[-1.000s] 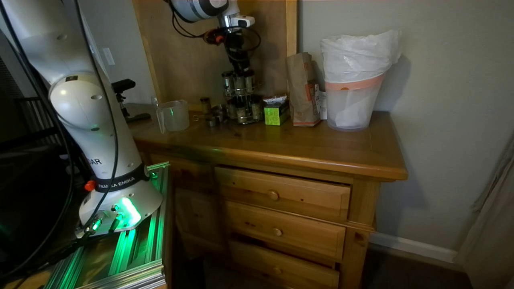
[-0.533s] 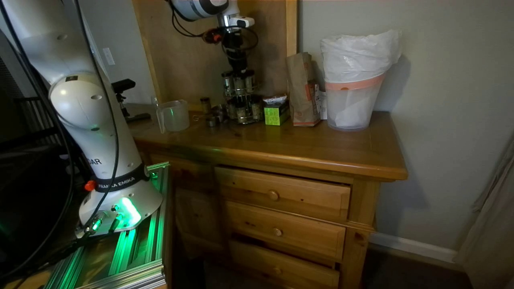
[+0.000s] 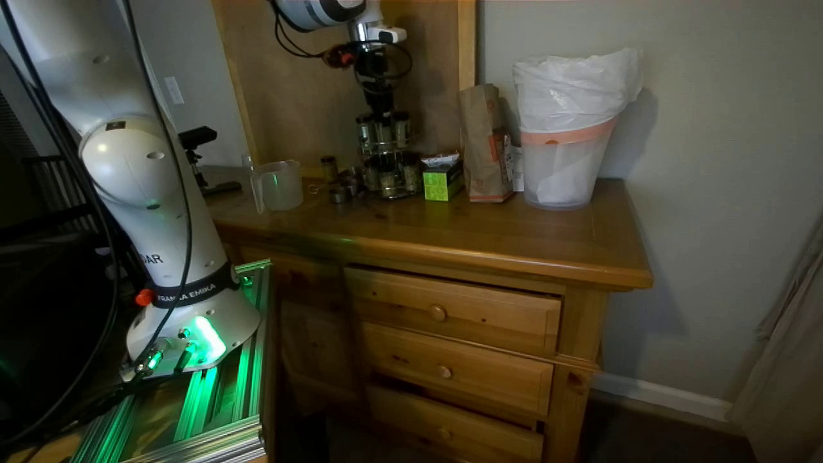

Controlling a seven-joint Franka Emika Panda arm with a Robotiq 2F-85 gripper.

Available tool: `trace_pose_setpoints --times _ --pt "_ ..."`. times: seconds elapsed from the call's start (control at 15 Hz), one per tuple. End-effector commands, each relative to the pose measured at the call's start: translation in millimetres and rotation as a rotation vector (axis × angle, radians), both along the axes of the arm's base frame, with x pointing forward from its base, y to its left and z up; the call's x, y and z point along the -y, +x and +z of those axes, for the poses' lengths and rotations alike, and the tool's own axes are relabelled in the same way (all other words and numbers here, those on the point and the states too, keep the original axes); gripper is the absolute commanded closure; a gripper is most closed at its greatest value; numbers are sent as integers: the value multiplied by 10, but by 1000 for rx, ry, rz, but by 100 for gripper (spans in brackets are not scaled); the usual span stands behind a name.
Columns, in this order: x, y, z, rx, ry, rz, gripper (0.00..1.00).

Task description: Remove one container from the seasoning rack and put it on the table

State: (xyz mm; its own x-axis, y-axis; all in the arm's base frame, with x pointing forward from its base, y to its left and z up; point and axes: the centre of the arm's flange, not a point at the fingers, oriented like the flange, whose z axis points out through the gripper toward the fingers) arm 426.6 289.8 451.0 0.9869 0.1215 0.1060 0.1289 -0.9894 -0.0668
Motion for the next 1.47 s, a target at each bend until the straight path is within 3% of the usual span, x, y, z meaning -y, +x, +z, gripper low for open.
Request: trace_pose_setpoints --times 0.0,0.33,0.53,0.67,0.8,1.07,1.2,1.4 --pt "-65 -45 403 -5 26 22 75" --pt "129 -187 1030 3 32 -11 75" --pt "552 -165 1295 33 17 -162 75" --pt "922 -54 1279 34 30 -254 75" --pt "1282 108 1172 50 48 -344 75" --pt "1816 467 673 2 63 -444 75" --pt "1993 662 353 -8 84 -469 75" --pt "2088 953 -122 -51 53 -500 75"
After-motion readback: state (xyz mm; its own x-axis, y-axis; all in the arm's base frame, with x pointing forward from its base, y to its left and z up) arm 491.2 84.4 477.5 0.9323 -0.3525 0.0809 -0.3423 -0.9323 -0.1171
